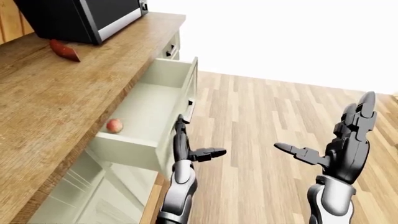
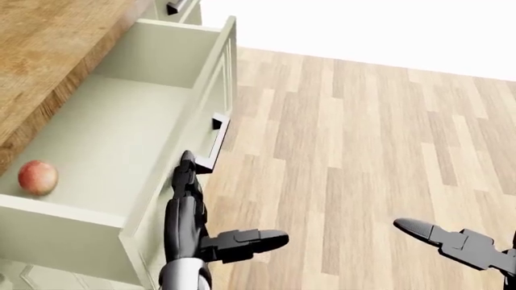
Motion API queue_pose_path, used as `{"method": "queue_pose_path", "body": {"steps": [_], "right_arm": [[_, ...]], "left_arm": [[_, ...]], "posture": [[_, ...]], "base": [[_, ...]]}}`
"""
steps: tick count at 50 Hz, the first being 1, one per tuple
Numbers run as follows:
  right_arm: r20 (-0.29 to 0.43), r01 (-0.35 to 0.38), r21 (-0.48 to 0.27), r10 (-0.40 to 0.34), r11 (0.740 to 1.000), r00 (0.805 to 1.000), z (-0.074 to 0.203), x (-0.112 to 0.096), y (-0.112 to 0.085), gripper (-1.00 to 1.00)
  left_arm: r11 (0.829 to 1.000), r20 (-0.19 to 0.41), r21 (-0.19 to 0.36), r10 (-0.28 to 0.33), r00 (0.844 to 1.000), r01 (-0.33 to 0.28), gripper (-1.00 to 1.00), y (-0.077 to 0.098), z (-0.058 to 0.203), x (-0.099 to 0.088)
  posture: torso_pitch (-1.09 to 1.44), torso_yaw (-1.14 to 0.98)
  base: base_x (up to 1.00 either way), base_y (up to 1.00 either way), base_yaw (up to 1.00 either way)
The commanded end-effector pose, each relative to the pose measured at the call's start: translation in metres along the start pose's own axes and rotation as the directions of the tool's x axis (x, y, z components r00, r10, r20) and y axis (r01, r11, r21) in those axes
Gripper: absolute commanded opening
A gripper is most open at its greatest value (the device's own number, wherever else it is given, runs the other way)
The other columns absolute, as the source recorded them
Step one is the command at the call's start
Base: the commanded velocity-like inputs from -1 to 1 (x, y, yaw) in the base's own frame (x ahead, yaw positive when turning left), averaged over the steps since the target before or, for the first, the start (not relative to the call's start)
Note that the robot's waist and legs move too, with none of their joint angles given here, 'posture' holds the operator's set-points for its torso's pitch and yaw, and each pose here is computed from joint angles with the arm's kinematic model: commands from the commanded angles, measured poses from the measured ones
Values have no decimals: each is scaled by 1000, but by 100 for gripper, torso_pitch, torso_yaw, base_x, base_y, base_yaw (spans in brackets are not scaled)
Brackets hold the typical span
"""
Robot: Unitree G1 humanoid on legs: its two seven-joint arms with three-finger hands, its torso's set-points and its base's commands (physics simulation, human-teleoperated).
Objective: Close the right drawer.
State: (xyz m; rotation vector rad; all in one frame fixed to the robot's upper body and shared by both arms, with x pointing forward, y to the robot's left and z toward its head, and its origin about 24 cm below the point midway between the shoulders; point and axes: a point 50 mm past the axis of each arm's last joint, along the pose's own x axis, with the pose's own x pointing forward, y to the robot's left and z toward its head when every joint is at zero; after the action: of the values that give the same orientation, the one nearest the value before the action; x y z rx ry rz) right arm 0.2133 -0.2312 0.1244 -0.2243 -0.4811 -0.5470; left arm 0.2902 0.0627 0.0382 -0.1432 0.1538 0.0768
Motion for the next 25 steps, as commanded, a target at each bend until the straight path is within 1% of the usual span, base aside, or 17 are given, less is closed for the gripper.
{"method": "queue_pose_path", "body": {"steps": [1,3,14,19,21,25], "right_arm": [[81,7,15,-8,1000,997,14,5,-1,100],[80,6,14,-7,1000,997,14,5,-1,100],[79,5,14,-6,1000,997,13,5,-1,100],[77,7,14,-8,1000,997,13,5,-1,100],[77,7,14,-8,1000,997,13,5,-1,100],[75,5,15,-6,1000,997,12,4,0,100]], "left_arm": [[997,85,-41,65,994,-62,100,8,20,6],[996,90,-45,79,993,-75,100,10,22,7],[993,92,-60,110,990,-105,100,15,26,8],[989,96,-74,137,986,-130,100,21,31,14],[989,97,-71,136,986,-129,100,20,30,14],[985,109,-83,160,981,-152,100,25,36,18]], "posture": [[0,0],[0,0],[0,0],[0,0],[0,0],[0,0]], "base": [[0,0,0],[0,0,0],[0,0,0],[0,0,0],[0,0,0],[0,0,0]]}}
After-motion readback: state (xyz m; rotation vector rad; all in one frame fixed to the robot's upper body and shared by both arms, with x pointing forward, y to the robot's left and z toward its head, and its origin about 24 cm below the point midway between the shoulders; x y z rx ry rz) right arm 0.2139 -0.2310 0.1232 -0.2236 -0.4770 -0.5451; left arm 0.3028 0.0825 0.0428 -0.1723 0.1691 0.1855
